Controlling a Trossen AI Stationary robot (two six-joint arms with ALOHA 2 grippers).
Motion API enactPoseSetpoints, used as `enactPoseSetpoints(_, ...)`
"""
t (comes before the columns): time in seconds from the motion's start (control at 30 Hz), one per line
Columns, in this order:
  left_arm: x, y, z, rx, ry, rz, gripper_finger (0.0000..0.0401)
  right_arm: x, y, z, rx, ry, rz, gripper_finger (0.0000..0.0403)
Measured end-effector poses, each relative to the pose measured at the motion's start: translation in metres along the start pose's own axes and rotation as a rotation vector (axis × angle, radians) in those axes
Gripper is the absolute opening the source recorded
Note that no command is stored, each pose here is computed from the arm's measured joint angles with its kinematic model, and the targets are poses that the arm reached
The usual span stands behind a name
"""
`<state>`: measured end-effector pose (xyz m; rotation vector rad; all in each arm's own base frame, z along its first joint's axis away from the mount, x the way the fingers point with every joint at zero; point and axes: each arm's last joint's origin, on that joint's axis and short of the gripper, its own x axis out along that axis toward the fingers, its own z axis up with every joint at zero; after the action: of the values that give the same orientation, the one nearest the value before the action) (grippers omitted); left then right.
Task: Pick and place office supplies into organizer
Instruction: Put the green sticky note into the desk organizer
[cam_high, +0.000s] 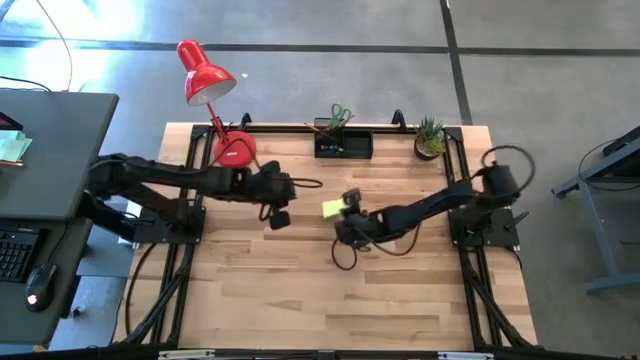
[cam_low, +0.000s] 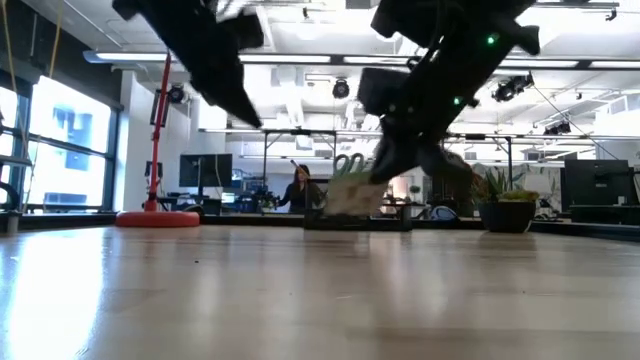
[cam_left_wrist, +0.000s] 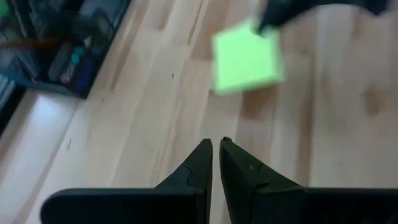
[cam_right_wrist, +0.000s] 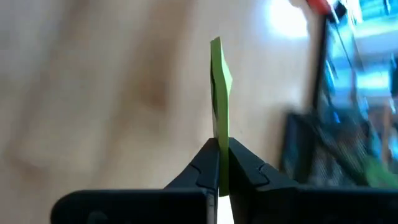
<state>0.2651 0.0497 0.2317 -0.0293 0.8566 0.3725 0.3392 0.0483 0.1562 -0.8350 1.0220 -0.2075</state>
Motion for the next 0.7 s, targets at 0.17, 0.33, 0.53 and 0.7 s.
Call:
enactPoseSetpoints(0.17,-0.019,-0.016,0.008,0.024,-0.122,-0.047,0.0019,-0.015,-0.045,-0.028,0.153,0.142,-0.09,0.0003)
enactPoseSetpoints(0.33,-0.022,-0.038,0.021,0.08,-0.271,-0.171,0.0019,-0.015,-0.096,-0.054,0.2,0.177,-0.163,0.0002)
enactPoseSetpoints(0.53,-0.026,-0.054,0.015,0.14,-0.246,-0.239,0.0019,0.007,-0.136,-0.082,0.118,0.204,-0.178,0.0002)
enactPoseSetpoints(0.7,-0.027,-0.059,0.01,0.166,-0.218,-0.225,0.0019,0.032,-0.148,-0.106,0.128,0.217,-0.096,0.0002)
